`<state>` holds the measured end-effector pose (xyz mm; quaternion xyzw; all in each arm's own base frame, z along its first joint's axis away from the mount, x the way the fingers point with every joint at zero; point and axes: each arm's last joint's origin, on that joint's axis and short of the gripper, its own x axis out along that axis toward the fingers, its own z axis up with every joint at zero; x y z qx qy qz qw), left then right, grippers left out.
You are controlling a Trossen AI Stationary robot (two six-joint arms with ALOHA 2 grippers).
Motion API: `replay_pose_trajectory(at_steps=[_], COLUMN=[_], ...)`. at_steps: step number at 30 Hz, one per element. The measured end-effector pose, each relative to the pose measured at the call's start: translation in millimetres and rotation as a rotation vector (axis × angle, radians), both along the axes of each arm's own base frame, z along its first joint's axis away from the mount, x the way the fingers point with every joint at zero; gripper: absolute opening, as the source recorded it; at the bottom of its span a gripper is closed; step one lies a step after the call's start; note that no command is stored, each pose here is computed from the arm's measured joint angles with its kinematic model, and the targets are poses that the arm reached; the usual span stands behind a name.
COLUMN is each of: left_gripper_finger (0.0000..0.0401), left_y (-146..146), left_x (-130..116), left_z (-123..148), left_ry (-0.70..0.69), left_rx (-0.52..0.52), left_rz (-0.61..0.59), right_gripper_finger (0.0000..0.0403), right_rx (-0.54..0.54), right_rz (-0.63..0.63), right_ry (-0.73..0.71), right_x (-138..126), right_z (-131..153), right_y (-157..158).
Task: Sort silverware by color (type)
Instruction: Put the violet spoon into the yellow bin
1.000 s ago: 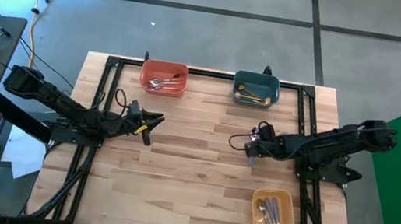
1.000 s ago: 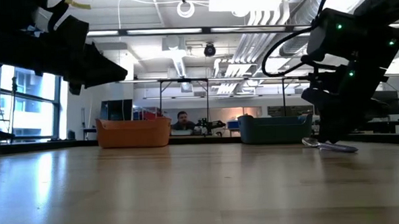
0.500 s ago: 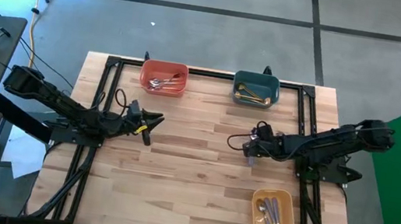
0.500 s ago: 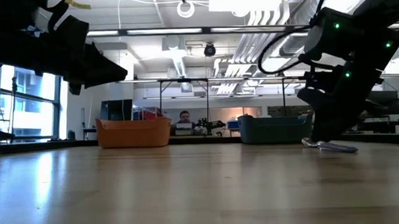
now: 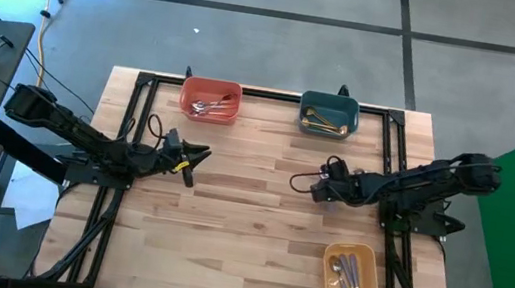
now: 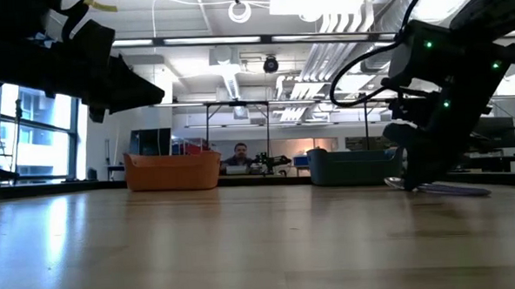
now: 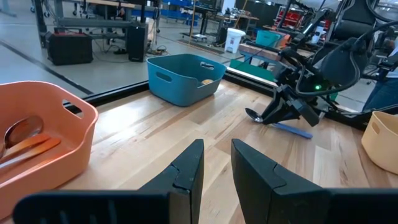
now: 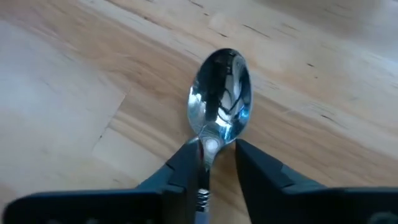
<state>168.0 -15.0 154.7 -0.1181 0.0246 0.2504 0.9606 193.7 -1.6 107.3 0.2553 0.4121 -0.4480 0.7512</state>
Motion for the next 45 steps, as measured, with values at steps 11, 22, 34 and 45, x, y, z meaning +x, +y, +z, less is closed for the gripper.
replay_pose_trajectory(at_steps=[11, 22, 34, 45], left_gripper_finger=[0.007, 0.007, 0.007, 0.007], left_y=[0.1, 0.0, 0.0, 0.0], left_x=[0.0, 0.0, -0.1, -0.1], left_z=[-0.5, -0.5, -0.6, -0.8], left_ry=[0.003, 0.003, 0.004, 0.009], left_rx=[-0.002, -0.003, -0.003, 0.003], left_rz=[0.001, 0.001, 0.001, 0.0], right_gripper_finger=[0.001, 0.0004, 0.0005, 0.0005], right_rx=[0.08, 0.08, 0.151, 0.352], right_rz=[0.09, 0.111, 0.301, 0.321], right_ry=[-0.009, -0.039, -0.068, -0.128], right_x=[-7.7, -16.3, -5.4, -36.4], right_z=[17.3, 49.5, 148.4, 171.2], right_y=[-5.7, -2.0, 46.1, 117.7])
